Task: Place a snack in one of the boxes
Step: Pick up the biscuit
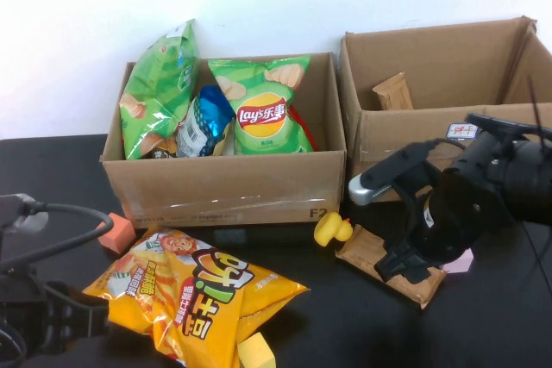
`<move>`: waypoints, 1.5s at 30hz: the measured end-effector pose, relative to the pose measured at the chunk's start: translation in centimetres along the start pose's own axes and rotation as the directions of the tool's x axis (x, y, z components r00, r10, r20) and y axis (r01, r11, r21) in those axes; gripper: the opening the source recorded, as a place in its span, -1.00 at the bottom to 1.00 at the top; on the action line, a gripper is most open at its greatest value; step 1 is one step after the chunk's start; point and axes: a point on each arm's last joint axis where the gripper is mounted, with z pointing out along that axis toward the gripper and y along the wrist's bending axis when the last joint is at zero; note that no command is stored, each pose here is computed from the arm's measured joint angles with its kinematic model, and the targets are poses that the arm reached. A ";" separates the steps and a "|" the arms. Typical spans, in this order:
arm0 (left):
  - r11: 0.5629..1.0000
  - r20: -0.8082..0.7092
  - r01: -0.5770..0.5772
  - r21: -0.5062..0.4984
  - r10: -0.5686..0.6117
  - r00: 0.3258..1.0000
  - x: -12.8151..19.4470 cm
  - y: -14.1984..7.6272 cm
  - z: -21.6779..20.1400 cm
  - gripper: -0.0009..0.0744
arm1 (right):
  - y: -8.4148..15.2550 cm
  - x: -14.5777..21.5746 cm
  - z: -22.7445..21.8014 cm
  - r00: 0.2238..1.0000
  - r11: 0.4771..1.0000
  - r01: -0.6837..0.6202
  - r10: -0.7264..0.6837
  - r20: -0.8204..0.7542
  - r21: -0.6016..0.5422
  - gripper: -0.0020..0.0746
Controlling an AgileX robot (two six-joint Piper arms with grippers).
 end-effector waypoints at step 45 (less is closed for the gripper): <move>0.997 -0.002 -0.074 0.010 0.074 0.997 0.0 -0.1 0.0 -0.98 | 0.9 0.3 -0.7 0.994 0.983 0.075 -0.088 -0.070 -0.168 -0.65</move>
